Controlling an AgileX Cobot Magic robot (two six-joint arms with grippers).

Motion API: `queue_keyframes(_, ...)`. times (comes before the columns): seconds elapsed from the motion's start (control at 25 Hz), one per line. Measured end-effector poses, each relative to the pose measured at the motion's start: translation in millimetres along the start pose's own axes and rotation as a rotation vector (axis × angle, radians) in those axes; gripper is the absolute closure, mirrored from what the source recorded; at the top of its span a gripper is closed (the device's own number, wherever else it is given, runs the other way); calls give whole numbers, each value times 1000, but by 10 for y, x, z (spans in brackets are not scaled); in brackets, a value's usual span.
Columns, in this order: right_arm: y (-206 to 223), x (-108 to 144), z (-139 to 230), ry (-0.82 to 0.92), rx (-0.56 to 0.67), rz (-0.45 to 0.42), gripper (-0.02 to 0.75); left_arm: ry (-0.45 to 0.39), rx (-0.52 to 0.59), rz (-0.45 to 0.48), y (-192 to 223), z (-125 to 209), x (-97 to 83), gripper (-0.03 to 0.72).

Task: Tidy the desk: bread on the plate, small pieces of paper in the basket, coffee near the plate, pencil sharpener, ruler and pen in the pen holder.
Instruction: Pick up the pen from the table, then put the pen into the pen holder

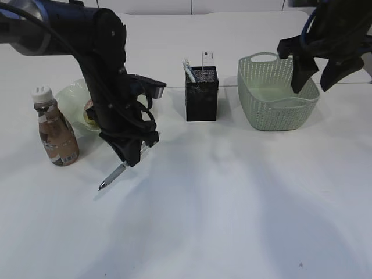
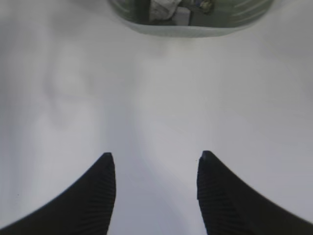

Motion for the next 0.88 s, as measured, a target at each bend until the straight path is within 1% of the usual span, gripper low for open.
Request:
queue_keyframes(0.04,2,-113,-22,30,0,4,309,-1,-12,-2,-31,-35,3,610)
queue_keyframes(0.16,3,-240,-42,72,1,-1,309,5,-68,-13,-171,-174,16,610)
queue_keyframes(0.24,2,-394,-62,109,-1,9,311,7,-107,-19,-252,-268,24,610)
queue_keyframes(0.36,1,-486,-71,131,-2,15,311,11,-199,-32,-418,-453,37,609)
queue_keyframes(0.6,16,-496,-76,137,1,11,311,8,-406,-44,-751,-821,38,608)
queue_keyframes(0.88,246,-498,-64,136,56,18,312,-15,-608,-44,-963,-1126,42,608)
Point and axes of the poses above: a point on each arm's last joint axis where the gripper is mounted, y pointing out along that axis toward the gripper, x along the wrist's bending axis when the last joint is at zero, z = x × y, the point moved 8 cm from there along y, pointing out along that axis toward the gripper, and after that the axes turned 5 degrees about y, right-handed, at the moved point
